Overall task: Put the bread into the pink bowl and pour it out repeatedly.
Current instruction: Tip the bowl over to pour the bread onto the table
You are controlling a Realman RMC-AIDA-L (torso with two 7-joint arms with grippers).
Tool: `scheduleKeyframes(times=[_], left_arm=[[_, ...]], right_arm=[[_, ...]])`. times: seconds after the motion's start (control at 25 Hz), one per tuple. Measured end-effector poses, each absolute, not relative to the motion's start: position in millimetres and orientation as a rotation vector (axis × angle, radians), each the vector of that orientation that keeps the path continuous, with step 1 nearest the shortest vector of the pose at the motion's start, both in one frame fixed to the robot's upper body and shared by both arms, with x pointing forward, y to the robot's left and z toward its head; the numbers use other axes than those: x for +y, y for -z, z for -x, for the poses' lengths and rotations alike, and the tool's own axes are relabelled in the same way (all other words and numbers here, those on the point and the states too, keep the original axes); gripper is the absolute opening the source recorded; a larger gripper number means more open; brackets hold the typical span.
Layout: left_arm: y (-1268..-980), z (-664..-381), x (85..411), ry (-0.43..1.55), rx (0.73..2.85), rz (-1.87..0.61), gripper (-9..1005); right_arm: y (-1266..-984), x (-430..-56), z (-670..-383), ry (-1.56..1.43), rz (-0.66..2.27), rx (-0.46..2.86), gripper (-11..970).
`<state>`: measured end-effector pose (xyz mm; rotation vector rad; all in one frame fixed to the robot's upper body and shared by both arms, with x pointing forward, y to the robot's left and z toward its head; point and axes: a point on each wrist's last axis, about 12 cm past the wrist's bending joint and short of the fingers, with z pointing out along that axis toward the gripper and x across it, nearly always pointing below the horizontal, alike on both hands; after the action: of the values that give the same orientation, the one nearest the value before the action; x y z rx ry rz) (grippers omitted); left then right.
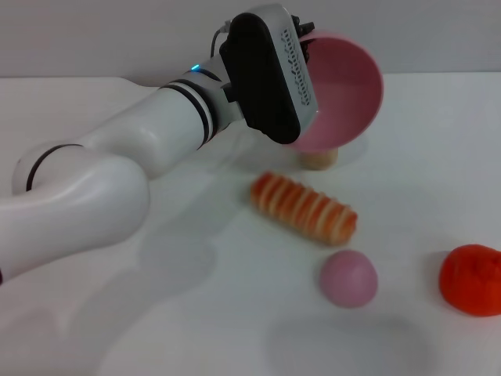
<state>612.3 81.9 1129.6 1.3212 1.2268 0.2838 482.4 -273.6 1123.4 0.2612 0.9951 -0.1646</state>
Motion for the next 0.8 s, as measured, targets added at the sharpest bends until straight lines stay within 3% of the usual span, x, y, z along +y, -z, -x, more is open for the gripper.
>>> scheduleKeyframes(times=[0.4, 0.8], left_arm=[[-1132.4, -614.8, 82.4, -0.245, 1.268, -1.271, 46], [-1178.0, -662.5, 104.4, 0.147, 1.635, -1.135, 46]], right_arm=[[-1123.9, -267.0, -487.4, 0.111, -0.253, 1.001, 543], [-1116.6, -268.2, -505.8, 0.040, -0.278, 1.123, 535]])
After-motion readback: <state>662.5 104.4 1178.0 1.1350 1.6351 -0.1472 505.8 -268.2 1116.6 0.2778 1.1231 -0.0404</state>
